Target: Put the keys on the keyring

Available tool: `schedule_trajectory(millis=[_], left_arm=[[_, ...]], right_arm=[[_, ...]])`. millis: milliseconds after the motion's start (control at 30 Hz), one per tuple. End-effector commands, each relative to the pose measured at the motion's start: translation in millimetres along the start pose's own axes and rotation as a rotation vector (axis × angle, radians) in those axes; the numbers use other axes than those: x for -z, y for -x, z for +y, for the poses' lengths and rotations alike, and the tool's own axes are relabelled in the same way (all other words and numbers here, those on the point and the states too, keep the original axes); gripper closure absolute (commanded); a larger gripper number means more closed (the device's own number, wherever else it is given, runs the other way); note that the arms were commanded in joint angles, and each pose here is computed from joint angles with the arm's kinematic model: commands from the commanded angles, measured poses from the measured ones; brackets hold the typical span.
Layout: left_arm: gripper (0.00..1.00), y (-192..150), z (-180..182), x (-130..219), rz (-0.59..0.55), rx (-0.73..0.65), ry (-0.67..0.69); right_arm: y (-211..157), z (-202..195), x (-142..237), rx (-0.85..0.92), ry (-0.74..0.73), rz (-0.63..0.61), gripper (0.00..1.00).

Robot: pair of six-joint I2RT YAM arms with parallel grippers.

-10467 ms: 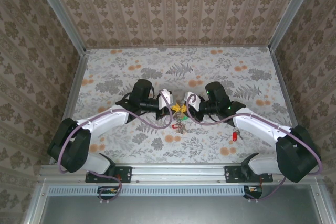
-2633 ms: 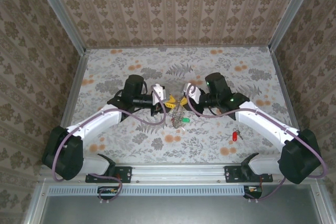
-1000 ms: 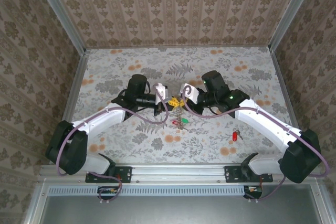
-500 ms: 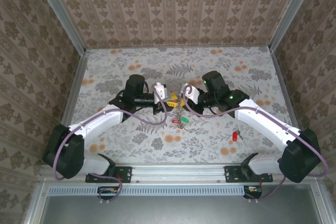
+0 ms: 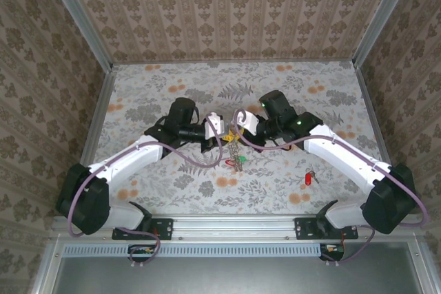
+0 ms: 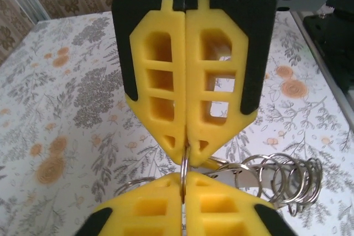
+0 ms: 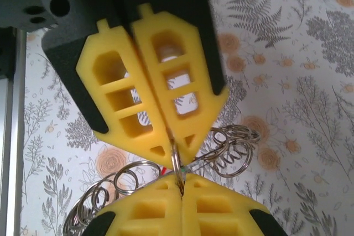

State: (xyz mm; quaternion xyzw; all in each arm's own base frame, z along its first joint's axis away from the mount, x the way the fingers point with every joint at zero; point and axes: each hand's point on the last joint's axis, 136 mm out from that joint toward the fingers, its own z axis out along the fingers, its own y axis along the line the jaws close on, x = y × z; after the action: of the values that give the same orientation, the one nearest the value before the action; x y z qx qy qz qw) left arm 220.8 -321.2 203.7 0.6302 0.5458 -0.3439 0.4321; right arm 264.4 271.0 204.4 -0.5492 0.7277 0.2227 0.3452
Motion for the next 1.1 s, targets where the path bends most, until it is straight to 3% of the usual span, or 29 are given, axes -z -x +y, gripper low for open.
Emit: schedule_trajectory(millis=[0,200,400,533,1067], left_arm=[[1.0,0,2,-3,0.018,-0.01,-0.002],[1.0,-1,1,-5,-0.006,0.018,-0.005],[1.0,17,-1,-3,-0.154,0.024,-0.032],[1.0,28,-7,0,-0.207,0.011,-0.073],[1.0,44,-5,7,-0.311,0.018,-0.101]], right_arm=[[7,4,7,0.012,0.003,0.034,1.0],[6,3,14,0.04,-0.043,0.108,1.0],[18,5,12,0.051,-0.013,-0.069,0.9],[18,4,9,0.018,0.034,-0.117,0.89],[3,-10,-2,-0.083,0.106,-0.299,0.79]])
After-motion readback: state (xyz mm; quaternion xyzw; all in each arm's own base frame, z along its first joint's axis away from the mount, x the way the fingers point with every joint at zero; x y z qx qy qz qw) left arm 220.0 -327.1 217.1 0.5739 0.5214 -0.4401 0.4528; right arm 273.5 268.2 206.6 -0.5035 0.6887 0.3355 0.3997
